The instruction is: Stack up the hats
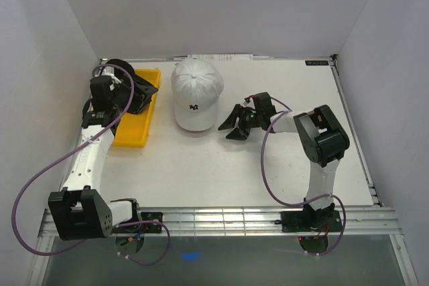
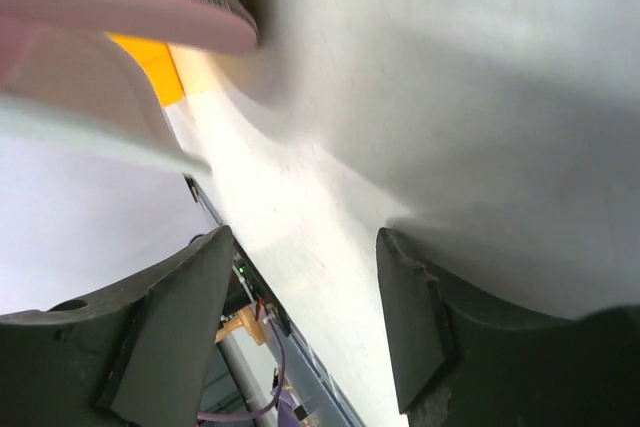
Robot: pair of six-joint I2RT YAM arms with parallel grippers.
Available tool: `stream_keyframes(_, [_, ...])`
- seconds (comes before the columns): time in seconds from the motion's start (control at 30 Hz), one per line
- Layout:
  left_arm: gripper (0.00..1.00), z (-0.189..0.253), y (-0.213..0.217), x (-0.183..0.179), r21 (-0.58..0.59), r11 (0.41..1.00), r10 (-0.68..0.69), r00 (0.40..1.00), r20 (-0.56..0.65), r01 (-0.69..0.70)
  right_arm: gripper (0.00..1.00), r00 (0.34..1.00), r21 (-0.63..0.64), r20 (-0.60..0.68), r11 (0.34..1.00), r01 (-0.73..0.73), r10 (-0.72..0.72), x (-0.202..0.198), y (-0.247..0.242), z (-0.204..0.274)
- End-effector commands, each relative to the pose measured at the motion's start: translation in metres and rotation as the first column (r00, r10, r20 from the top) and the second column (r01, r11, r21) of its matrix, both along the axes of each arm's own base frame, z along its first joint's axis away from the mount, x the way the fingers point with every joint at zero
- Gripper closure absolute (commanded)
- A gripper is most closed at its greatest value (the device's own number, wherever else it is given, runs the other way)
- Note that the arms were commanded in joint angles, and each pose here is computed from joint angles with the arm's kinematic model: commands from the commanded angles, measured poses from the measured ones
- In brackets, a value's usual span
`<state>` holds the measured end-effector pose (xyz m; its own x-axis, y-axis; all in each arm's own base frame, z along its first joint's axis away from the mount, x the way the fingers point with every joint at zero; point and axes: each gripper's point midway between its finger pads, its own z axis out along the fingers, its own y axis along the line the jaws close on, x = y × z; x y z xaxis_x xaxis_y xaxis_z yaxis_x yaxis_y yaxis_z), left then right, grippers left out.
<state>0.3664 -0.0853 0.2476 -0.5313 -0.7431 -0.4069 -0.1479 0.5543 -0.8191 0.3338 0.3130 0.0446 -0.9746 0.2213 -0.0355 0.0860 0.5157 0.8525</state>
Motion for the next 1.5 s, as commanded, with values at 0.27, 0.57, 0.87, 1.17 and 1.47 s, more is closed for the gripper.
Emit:
stream_keyframes(0.27, [0.31, -0.032, 0.13, 0.032, 0.221, 0.874, 0.469, 0.87, -0.148, -0.433, 0.32, 0.983, 0.004, 0.173, 0.998, -0.056, 0.055, -0.055, -0.03, 0.049])
stream_keyframes(0.57, [0.22, -0.067, 0.174, 0.084, 0.348, 0.787, 0.582, 0.801, -0.14, -0.51, 0.3, 0.947, -0.016, 0.292, 0.991, -0.133, 0.132, -0.086, -0.043, 0.074])
stream_keyframes(0.87, [0.22, -0.089, 0.199, 0.123, 0.416, 0.733, 0.637, 0.757, -0.143, -0.538, 0.3, 0.925, -0.031, 0.336, 0.984, -0.177, 0.177, -0.096, -0.048, 0.079])
stream_keyframes(1.17, [0.25, -0.119, 0.204, 0.108, 0.429, 0.699, 0.69, 0.697, -0.194, -0.573, 0.3, 0.923, -0.012, 0.333, 0.98, -0.201, 0.193, -0.093, -0.043, 0.076])
stream_keyframes(1.47, [0.3, -0.134, 0.207, 0.112, 0.431, 0.687, 0.707, 0.675, -0.211, -0.585, 0.3, 0.93, -0.02, 0.303, 0.977, -0.213, 0.21, -0.099, -0.045, 0.06])
